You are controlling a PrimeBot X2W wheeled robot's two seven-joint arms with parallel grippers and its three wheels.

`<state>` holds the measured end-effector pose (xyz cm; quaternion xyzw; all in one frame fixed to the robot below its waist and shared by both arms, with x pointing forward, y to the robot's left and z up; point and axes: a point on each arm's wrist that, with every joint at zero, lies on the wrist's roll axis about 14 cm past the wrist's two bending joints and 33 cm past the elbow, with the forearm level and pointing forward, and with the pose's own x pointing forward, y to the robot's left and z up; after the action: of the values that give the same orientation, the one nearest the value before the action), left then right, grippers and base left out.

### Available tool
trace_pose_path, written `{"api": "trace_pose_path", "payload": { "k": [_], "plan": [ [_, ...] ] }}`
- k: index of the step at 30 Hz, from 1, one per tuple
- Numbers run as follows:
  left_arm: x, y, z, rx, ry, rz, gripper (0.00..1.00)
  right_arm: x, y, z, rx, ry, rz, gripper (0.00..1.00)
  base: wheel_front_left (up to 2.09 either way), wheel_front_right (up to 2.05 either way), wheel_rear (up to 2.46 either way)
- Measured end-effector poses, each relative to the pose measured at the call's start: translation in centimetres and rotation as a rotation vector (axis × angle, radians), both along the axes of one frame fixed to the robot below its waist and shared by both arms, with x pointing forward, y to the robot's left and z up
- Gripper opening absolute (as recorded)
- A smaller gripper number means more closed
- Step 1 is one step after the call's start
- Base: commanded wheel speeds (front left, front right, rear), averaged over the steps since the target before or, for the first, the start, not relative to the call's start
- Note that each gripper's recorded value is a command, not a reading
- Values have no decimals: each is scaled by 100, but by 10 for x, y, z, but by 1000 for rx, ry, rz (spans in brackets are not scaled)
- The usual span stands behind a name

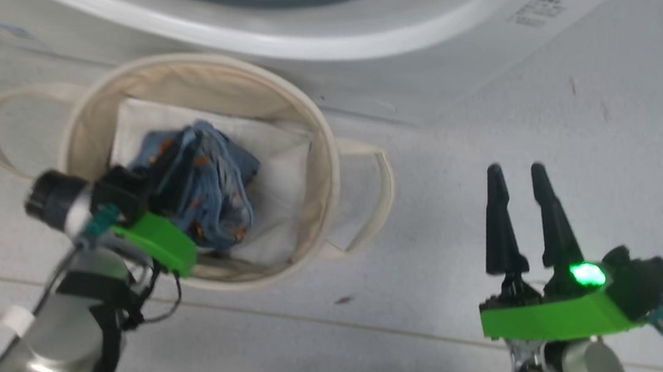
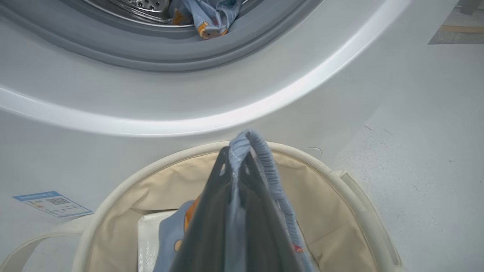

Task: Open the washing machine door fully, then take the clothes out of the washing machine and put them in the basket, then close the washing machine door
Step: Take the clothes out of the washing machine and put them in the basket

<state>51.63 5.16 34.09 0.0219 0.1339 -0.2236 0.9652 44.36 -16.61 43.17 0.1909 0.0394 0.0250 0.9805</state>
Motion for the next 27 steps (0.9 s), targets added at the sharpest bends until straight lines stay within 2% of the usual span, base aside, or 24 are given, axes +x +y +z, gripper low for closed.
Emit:
{"api": "trace_pose_path", "payload": {
  "k": [3, 9, 10, 11, 16, 27],
  "plan": [
    [7, -1, -23, -4, 47, -9, 0, 10, -4, -5, -8, 1, -7, 100, 0, 0, 0],
    [-11, -19, -70, -41, 198, -56, 0, 9, -15, -13, -27, 23, -32, 100, 0, 0, 0],
    [-14, -22, -73, -52, 216, -61, 91, 8, -17, -12, -30, 24, -36, 100, 0, 0, 0],
    [-17, -23, -75, -48, 227, -67, 100, 8, -17, -11, -31, 21, -37, 100, 0, 0, 0],
    [-14, -19, -66, -58, 211, -47, 100, 7, -17, -3, -30, 2, -37, 100, 0, 0, 0],
    [-4, 2, 12, -116, 21, 33, 100, 6, 7, 15, -11, -42, 27, 100, 0, 0, 0]
  ]
}}
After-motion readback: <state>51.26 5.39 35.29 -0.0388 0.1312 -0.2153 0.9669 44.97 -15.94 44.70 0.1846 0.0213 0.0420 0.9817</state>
